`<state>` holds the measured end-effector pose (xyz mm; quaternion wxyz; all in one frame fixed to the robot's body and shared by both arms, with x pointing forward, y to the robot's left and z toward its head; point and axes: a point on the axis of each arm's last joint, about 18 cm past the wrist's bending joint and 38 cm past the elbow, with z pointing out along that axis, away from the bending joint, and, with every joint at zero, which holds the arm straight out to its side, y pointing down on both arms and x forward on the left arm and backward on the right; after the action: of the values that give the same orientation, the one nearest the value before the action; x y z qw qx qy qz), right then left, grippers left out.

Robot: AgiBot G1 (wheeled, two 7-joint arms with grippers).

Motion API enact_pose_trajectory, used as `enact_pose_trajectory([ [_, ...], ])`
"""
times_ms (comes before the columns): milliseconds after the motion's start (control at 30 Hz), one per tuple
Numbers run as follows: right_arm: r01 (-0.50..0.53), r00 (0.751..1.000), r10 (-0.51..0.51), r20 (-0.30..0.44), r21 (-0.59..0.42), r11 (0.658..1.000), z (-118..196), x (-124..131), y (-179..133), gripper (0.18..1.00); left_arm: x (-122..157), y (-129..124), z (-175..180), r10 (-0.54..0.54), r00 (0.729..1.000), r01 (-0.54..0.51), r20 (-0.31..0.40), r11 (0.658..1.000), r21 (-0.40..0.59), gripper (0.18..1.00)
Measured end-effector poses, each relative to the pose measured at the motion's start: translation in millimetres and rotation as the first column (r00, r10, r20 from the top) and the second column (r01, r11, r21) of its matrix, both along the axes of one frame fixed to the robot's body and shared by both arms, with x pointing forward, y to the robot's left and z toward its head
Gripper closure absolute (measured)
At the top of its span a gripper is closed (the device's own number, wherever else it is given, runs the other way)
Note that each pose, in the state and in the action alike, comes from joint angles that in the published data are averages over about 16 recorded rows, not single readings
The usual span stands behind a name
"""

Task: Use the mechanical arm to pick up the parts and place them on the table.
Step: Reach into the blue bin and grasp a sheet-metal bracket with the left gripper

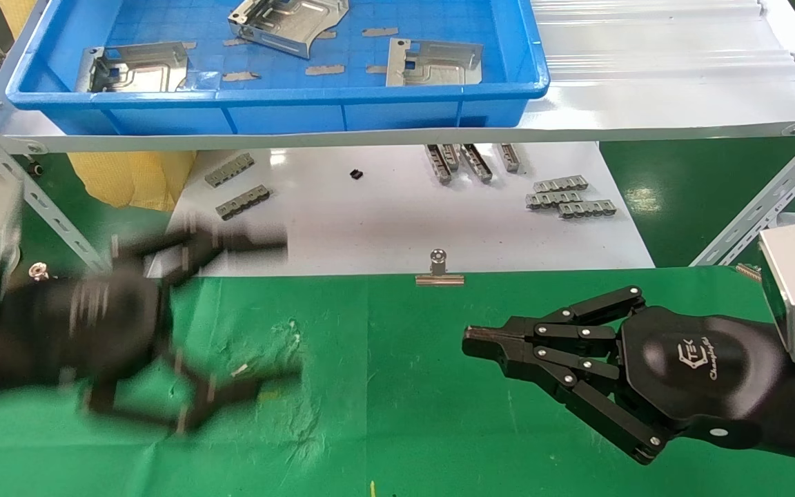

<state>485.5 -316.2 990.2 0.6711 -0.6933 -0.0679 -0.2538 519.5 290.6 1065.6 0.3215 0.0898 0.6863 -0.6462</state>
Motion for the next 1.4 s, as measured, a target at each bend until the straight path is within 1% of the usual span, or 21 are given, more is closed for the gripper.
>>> enact_pose_trajectory([
  [133, 0.000, 1.000, 0.000, 0.000, 0.000, 1.000, 0.0, 0.0, 0.0, 0.986, 38.6, -6.3, 54.0, 0.109, 0.993, -0.107, 0.033, 0.992, -0.060, 0.183],
  [267, 0.000, 1.000, 0.000, 0.000, 0.000, 1.000, 0.0, 0.0, 0.0, 0.987, 83.2, -18.5, 110.2, 0.244, 0.969, -0.238, 0.031, 0.961, -0.139, 0.183],
  [367, 0.000, 1.000, 0.000, 0.000, 0.000, 1.000, 0.0, 0.0, 0.0, 0.987, 116.5, -30.1, 141.0, 0.351, 0.936, -0.344, 0.005, 0.921, -0.183, 0.183],
  [500, 0.000, 1.000, 0.000, 0.000, 0.000, 1.000, 0.0, 0.0, 0.0, 0.988, 153.0, -44.7, 164.9, 0.485, 0.874, -0.480, -0.034, 0.850, -0.216, 0.183],
  [600, 0.000, 1.000, 0.000, 0.000, 0.000, 1.000, 0.0, 0.0, 0.0, 0.988, 172.2, -53.4, 172.6, 0.565, 0.823, -0.562, -0.057, 0.796, -0.225, 0.183],
  [667, 0.000, 1.000, 0.000, 0.000, 0.000, 1.000, 0.0, 0.0, 0.0, 0.988, 181.0, -57.8, 174.3, 0.603, 0.794, -0.602, -0.068, 0.766, -0.225, 0.183],
  [733, 0.000, 1.000, 0.000, 0.000, 0.000, 1.000, 0.0, 0.0, 0.0, 0.988, 187.5, -60.4, 174.5, 0.633, 0.770, -0.632, -0.077, 0.742, -0.224, 0.183],
  [833, 0.000, 1.000, 0.000, 0.000, 0.000, 1.000, 0.0, 0.0, 0.0, 0.987, 194.2, -61.2, 173.0, 0.664, 0.742, -0.665, -0.090, 0.713, -0.223, 0.185],
  [933, 0.000, 1.000, 0.000, 0.000, 0.000, 1.000, 0.0, 0.0, 0.0, 0.985, 198.7, -58.8, 170.3, 0.684, 0.722, -0.687, -0.101, 0.692, -0.222, 0.188],
  [1133, 0.000, 1.000, 0.000, 0.000, 0.000, 1.000, 0.0, 0.0, 0.0, 0.968, 204.0, -51.9, 166.2, 0.711, 0.693, -0.716, -0.114, 0.662, -0.224, 0.210],
  [1300, 0.000, 1.000, 0.000, 0.000, 0.000, 1.000, 0.0, 0.0, 0.0, 0.937, 206.8, -48.7, 163.9, 0.727, 0.677, -0.731, -0.117, 0.645, -0.223, 0.253],
  [1400, 0.000, 1.000, 0.000, 0.000, 0.000, 1.000, 0.0, 0.0, 0.0, 0.900, 207.8, -48.0, 163.1, 0.731, 0.671, -0.736, -0.119, 0.639, -0.223, 0.287],
])
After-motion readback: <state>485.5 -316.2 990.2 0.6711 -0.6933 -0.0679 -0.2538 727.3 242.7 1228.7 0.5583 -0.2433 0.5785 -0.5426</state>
